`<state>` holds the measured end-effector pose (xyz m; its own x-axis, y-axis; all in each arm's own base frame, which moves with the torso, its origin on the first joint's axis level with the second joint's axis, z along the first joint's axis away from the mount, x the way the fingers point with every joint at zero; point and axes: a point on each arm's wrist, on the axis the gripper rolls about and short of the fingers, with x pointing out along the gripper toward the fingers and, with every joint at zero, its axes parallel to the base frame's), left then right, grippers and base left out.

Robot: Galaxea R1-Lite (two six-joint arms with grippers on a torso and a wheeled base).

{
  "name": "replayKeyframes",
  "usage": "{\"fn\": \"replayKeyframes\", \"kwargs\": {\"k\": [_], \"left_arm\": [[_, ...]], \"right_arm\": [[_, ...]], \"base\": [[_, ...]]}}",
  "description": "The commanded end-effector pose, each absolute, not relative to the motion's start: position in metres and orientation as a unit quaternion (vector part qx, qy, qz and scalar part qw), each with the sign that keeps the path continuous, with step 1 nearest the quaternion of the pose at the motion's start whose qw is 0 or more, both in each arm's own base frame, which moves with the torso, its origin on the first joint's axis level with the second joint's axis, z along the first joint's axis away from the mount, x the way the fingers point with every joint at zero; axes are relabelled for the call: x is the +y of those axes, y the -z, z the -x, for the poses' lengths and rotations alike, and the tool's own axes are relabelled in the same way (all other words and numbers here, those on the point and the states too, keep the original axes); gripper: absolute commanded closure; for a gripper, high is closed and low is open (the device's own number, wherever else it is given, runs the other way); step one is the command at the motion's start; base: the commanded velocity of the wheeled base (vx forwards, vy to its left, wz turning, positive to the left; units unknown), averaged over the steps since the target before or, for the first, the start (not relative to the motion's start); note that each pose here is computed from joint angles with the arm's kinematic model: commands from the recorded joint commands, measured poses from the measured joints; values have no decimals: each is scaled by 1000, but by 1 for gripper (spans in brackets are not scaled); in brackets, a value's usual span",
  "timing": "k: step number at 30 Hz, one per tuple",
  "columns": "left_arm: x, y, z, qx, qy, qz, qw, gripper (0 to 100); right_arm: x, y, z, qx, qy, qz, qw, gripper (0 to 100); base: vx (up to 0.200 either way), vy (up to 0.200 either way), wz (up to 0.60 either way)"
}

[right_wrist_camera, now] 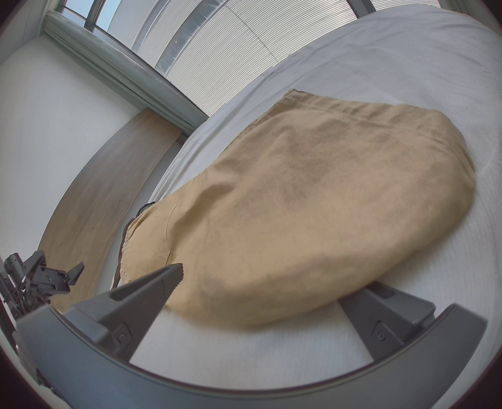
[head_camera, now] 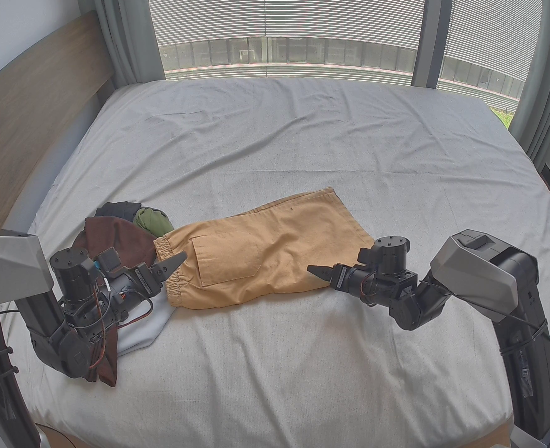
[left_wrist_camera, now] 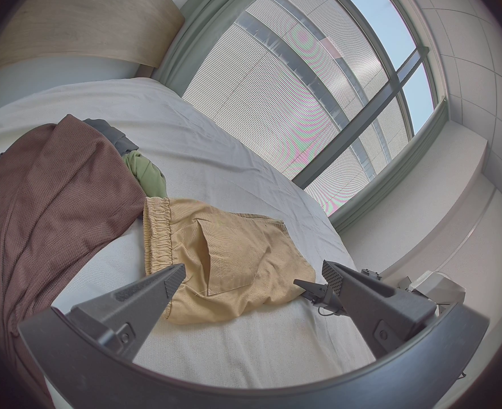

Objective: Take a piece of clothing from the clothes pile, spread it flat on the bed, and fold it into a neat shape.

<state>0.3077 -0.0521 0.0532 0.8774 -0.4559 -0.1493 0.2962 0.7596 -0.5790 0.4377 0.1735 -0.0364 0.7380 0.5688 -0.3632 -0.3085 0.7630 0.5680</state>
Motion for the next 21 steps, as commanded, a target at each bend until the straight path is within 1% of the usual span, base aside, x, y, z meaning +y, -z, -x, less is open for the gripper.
{"fn": "replayKeyframes", "kwargs": {"k": [1, 7, 12, 17, 21], "left_arm": [[-52, -53, -308, 143, 203, 281, 927, 0], [-52, -53, -309, 141, 202, 281, 927, 0], [-51, -54, -309, 139, 202, 281, 928, 0], [-50, -54, -309, 139, 200, 282, 928, 0], [-50, -54, -309, 139, 200, 282, 928, 0]], "right_arm": [[179, 53, -448, 261, -234, -241, 905, 0], [183, 54, -461, 228, -219, -243, 917, 0], [188, 44, -468, 204, -222, -247, 921, 0], [193, 43, -474, 185, -216, -248, 926, 0], [196, 47, -474, 186, -216, -247, 926, 0]], "base": [[0, 0, 0], [0, 0, 0], [0, 0, 0], [0, 0, 0], [0, 0, 0]]}}
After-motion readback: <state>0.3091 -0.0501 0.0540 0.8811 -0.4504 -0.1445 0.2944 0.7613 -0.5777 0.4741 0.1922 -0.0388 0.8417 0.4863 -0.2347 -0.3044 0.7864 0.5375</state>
